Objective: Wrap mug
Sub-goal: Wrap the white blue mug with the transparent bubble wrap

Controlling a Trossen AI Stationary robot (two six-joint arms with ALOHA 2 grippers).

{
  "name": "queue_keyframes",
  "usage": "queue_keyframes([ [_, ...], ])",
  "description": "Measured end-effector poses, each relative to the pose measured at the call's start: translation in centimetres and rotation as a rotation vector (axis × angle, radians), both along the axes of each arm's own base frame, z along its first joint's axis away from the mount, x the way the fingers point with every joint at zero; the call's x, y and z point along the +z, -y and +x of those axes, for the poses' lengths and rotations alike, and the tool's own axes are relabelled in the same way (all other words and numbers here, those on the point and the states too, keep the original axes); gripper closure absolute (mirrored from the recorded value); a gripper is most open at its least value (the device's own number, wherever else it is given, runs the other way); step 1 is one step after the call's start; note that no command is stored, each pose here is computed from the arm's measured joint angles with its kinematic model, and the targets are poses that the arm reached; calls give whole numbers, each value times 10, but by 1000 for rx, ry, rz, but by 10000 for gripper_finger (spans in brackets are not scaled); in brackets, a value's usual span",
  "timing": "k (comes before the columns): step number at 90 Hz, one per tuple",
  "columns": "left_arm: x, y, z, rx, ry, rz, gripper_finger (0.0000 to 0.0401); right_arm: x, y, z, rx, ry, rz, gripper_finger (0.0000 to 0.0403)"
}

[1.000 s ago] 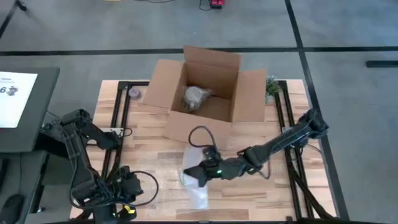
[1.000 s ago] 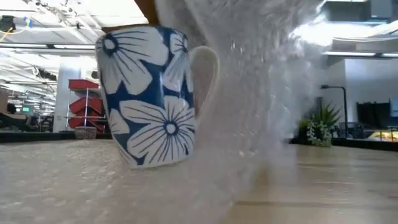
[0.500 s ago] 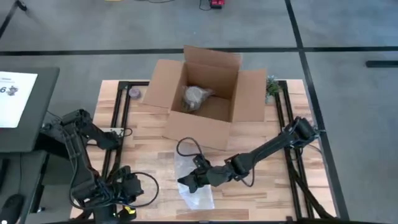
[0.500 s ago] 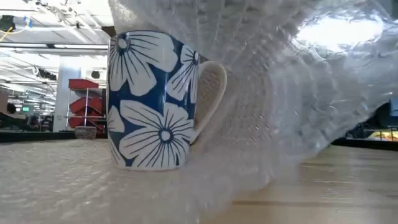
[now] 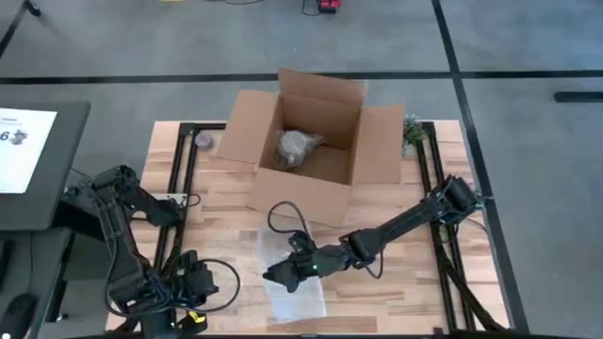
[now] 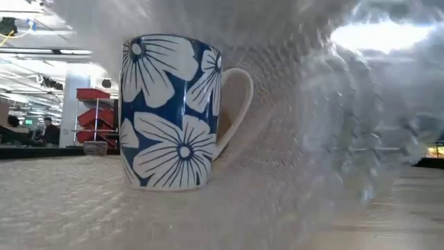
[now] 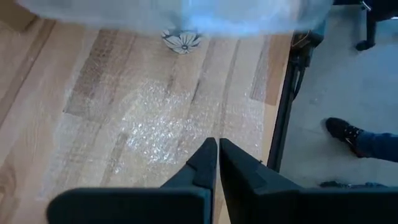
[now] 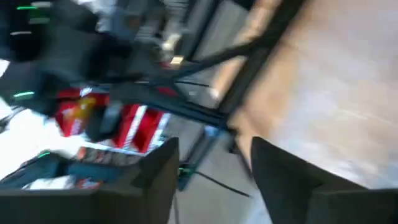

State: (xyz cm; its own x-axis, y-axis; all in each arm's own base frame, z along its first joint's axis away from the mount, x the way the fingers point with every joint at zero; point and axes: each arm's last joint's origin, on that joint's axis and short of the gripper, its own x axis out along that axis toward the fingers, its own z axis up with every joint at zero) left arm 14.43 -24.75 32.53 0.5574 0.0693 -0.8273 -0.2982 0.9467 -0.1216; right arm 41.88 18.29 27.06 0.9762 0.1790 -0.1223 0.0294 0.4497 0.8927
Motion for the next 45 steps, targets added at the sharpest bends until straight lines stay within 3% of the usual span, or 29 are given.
queue_keyframes([
  [11,0,0,0,0,0,0,401,9,1,1,71,87,-21,178],
  [24,0,0,0,9,1,-6,401,28,-1,3,118,47,-79,195],
  [45,-1,2,-2,-8,-57,-38,401,84,-3,-4,213,-271,-262,268],
])
